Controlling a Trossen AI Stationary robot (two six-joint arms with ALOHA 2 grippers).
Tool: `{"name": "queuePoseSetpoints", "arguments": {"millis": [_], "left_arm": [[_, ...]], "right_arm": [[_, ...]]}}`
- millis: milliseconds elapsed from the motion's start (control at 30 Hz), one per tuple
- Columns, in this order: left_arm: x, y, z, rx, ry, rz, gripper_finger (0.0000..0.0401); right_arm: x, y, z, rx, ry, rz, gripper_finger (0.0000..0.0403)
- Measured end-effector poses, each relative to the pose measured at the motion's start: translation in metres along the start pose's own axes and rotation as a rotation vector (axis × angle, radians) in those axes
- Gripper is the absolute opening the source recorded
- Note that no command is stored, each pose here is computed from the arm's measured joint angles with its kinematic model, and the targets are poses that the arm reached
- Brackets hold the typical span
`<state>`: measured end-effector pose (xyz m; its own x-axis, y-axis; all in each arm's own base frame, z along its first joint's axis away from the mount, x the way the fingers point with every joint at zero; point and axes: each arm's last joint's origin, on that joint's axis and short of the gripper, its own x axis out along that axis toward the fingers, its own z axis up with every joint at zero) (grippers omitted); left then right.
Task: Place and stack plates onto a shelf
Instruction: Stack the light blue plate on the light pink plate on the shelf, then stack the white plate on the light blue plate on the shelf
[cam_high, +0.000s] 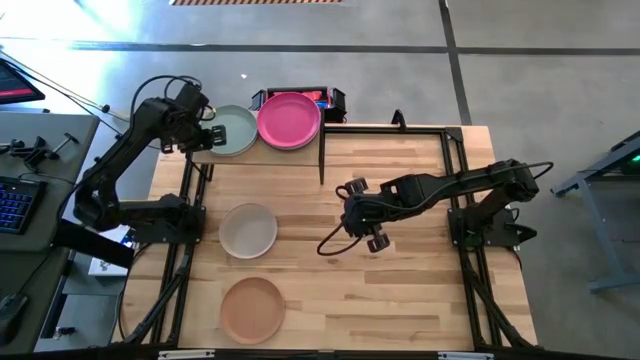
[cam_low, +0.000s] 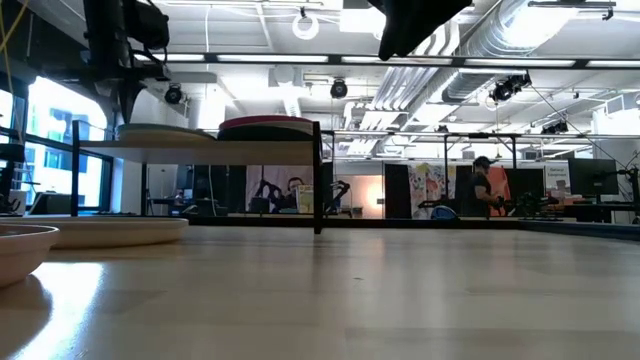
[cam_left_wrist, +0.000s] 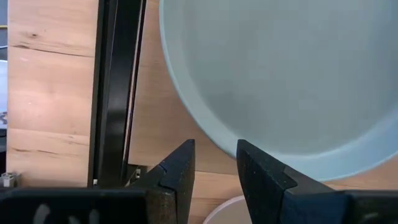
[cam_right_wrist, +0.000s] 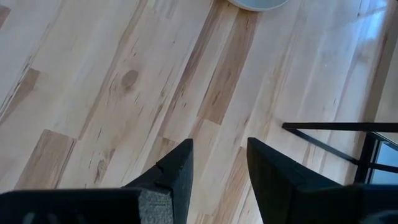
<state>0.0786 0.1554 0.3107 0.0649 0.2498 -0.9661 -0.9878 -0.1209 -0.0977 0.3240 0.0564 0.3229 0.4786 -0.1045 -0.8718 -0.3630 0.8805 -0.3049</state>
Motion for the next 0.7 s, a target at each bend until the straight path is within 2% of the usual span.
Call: {"name": "queuePoseSetpoints", "arguments": {"millis": [200,333,700], "left_arm": [[0.006,-0.003,0.004,0.002,0.015,0.023,0.0105],[0.006,-0.003,0.003,0.027,0.033,-0.003,0.0105],[-0.02,0.016,-0.026,0.065,0.03,-0.028,0.0105]], "right_arm": [[0.0,0.0,0.001,0.002,-0.01,-0.003,0.0128],[0.0,0.0,0.001,0.002,-0.01,-0.004,0.0128],[0.0,-0.002,0.006,0.012,-0.058,-0.019,0.0128]]}}
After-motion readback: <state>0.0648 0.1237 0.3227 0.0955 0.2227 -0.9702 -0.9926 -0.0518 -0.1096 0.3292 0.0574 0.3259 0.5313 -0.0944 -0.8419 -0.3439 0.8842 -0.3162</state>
